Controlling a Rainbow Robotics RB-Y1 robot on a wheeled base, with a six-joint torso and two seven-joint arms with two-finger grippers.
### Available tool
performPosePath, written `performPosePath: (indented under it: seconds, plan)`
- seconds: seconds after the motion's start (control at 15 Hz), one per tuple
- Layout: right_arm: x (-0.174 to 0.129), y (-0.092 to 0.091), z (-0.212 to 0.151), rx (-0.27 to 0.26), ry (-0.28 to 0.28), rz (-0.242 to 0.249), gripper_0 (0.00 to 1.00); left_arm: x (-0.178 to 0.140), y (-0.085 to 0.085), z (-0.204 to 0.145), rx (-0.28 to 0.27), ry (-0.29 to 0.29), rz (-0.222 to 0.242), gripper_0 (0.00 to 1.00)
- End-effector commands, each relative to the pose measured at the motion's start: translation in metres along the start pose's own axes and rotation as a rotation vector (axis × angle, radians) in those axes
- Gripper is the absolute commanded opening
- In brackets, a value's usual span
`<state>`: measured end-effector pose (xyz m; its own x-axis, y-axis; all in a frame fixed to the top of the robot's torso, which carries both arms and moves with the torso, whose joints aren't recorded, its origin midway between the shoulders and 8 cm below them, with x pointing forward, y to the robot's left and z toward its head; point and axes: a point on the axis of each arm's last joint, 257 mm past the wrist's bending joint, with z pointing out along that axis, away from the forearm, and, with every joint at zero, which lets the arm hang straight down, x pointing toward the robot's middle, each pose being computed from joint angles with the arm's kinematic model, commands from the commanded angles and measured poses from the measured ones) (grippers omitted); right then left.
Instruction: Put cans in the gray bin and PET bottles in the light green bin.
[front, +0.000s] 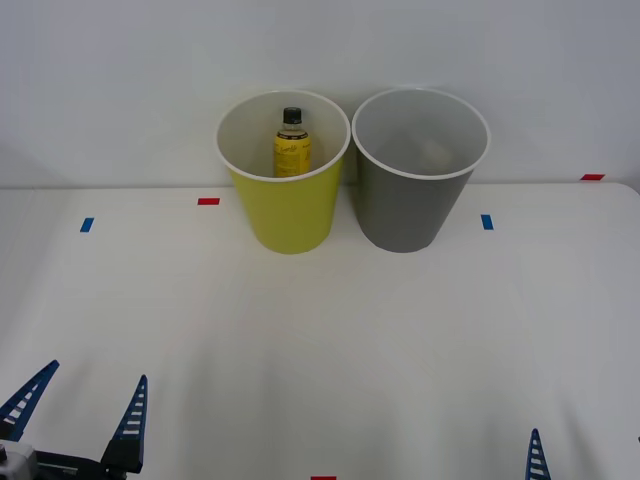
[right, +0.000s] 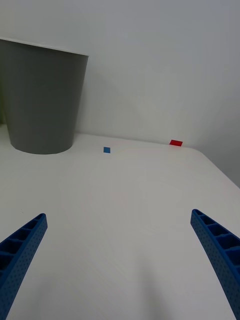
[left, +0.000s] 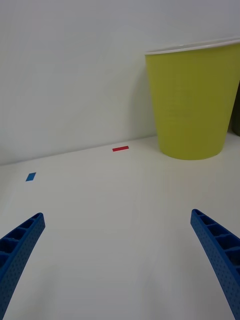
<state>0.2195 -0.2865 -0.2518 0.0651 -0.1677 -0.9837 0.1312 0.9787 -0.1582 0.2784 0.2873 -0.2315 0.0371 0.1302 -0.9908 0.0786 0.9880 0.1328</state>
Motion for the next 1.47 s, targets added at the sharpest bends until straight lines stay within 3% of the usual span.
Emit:
performPosePath:
  seconds: [0.07,0.6,1.47]
  plan:
    - [0.000,0.000,0.000,0.000,0.000,0.000,1.00,0.002,0.009,-0.018,-0.034,0.009,-0.004,1.00]
    - [0.000,0.000,0.000,0.000,0.000,0.000,1.00,0.015,0.015,-0.048,-0.068,0.064,-0.026,1.00]
    - [0.000,0.000,0.000,0.000,0.000,0.000,1.00,0.015,0.015,-0.048,-0.068,0.064,-0.026,1.00]
